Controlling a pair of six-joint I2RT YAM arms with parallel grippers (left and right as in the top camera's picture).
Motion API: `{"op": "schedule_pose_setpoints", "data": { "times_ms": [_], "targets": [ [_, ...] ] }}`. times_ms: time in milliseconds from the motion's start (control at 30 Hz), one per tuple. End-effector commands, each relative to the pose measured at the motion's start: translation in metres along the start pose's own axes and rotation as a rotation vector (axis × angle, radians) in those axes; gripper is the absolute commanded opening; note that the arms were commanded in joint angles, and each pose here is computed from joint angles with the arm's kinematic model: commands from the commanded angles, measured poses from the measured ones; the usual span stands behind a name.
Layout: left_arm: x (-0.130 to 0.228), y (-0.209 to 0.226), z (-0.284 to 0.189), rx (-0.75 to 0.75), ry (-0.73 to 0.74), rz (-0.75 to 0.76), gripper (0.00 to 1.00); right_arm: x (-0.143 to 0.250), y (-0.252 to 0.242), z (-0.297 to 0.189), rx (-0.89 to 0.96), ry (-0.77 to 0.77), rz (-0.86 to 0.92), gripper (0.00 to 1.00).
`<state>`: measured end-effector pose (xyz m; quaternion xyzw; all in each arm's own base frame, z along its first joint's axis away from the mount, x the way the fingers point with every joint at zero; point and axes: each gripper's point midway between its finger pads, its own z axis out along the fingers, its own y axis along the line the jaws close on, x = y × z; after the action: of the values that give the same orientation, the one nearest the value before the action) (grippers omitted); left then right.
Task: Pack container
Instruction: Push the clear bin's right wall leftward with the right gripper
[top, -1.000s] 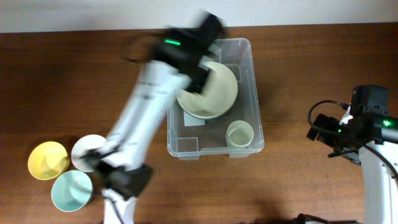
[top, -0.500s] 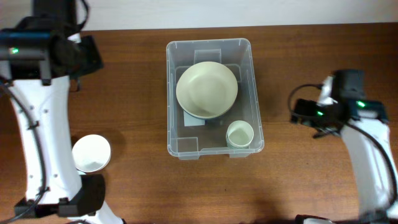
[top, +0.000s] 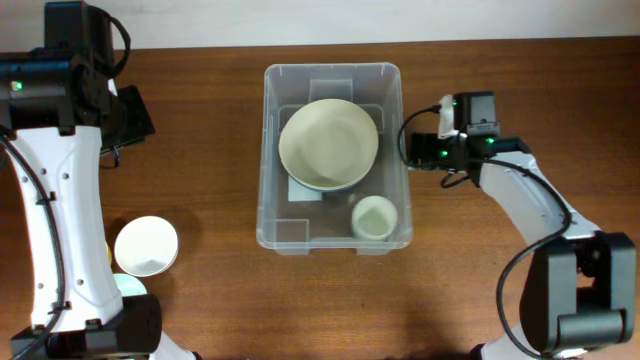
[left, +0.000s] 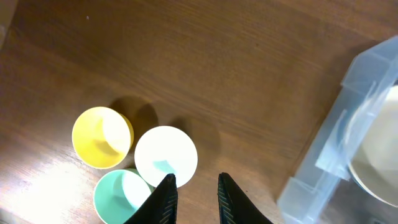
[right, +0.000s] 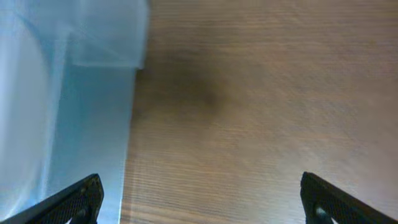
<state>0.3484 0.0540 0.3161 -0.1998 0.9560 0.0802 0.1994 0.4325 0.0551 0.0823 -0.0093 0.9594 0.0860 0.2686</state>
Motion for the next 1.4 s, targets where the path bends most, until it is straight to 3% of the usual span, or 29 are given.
{"op": "schedule_pose_setpoints", "data": {
  "times_ms": [0, 633, 1100, 1367],
  "targets": [
    [0.001, 0.002, -0.003, -0.003, -0.008, -0.002, 0.24, -0.002, 0.032, 0.006, -0.094, -0.011, -0.069, 0.99],
    [0.001, 0.002, -0.003, -0.002, -0.007, -0.001, 0.24, -0.062, 0.038, -0.001, -0.103, -0.261, -0.106, 0.99],
    [0.001, 0.002, -0.003, -0.002, -0.008, -0.001, 0.24, -0.054, 0.035, 0.028, -0.104, -0.233, -0.114, 0.99],
    [0.001, 0.002, -0.003, -0.002, -0.008, -0.002, 0.24, -0.086, 0.055, 0.016, -0.189, -0.385, -0.23, 0.99]
  ]
}}
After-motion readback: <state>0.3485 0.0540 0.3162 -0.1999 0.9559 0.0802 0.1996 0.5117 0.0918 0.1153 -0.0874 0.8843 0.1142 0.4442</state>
